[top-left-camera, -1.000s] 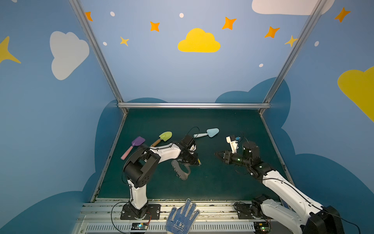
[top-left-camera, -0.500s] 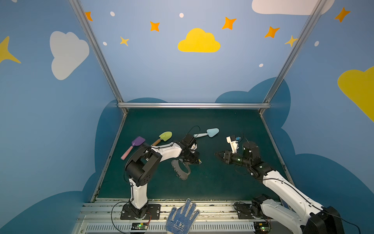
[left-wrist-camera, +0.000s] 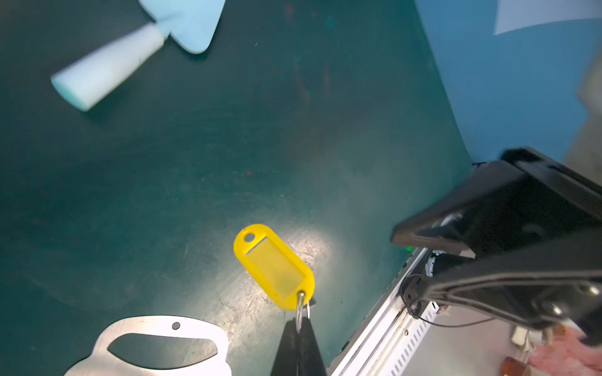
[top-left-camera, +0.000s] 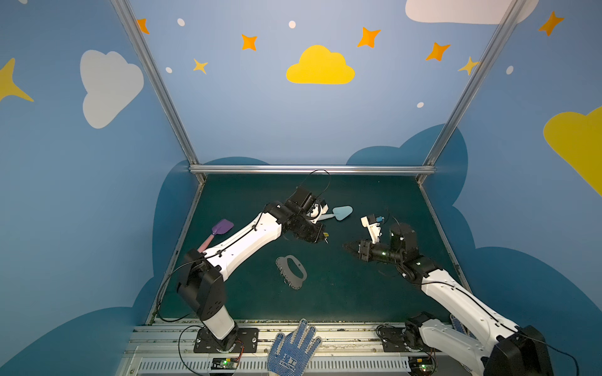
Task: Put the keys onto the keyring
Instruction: 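Close the left gripper on the key ring and lift the keys, then raise the keys toward the right gripper while right gripper moves to meet them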
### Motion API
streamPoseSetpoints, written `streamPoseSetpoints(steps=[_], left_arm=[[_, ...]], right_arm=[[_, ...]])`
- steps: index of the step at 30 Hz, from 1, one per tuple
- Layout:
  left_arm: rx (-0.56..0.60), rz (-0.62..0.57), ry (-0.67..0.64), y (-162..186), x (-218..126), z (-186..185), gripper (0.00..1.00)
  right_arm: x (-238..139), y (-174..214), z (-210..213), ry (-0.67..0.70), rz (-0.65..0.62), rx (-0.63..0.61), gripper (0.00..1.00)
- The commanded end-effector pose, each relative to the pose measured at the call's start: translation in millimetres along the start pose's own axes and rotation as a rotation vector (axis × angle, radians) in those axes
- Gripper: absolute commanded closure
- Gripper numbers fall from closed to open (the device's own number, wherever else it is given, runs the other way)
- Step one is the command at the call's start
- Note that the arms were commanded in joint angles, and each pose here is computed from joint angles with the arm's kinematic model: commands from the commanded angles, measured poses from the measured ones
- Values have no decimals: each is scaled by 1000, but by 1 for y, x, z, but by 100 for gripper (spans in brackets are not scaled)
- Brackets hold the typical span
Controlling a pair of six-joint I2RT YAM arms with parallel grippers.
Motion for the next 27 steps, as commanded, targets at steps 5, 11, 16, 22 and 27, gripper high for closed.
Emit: streamPoseSetpoints(steps=[5, 11, 16, 22, 27], left_arm=[[108, -134, 122, 1, -35, -29, 96], [153, -296, 256, -5, -59, -52, 96], [177, -321, 372, -4, -67, -68, 96], [178, -328, 429, -5, -72, -76, 96], [171, -344, 436, -6, -74, -77, 96]], right_arm=[[-9, -21, 39, -177, -60, -77, 60], [-17, -29, 56, -226, -85, -100, 66], [-25, -40, 76, -296, -122, -127, 59], [-29, -47, 91, -352, -123, -146, 59], [-31, -46, 100, -399, -97, -153, 63]])
Point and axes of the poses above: each gripper's point midway between its finger pads, its own x axis out along the fingers, its own z axis along the line the jaws close on, y = z × x, the point moved 4 cm from there along -x, back along the fingers, and after that the axes turned 6 degrees about x, right-handed, at the moved point
